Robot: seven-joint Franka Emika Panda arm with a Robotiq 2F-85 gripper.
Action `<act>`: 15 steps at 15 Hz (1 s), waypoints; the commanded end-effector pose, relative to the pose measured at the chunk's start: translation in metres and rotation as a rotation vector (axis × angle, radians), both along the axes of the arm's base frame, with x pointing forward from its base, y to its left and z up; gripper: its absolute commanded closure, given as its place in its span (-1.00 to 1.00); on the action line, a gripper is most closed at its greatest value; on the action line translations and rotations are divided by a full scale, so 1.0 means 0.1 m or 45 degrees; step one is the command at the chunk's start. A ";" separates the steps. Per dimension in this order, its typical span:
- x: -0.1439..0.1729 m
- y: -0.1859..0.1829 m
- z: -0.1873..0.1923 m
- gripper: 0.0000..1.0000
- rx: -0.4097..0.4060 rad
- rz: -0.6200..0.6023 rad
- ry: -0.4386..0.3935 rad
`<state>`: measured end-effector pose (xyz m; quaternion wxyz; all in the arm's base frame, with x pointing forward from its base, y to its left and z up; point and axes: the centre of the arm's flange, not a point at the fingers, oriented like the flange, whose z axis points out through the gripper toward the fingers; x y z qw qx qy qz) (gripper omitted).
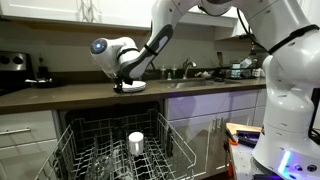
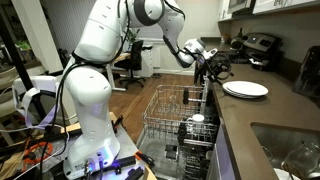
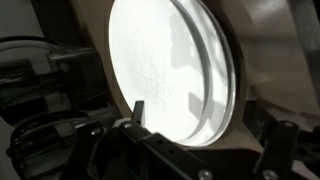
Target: Put a plate from the counter in the dishwasher
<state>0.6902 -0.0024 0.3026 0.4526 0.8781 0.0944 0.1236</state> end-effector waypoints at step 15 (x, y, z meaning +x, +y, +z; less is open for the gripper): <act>0.15 -0.08 0.10 -1.00 -0.114 -0.052 -0.065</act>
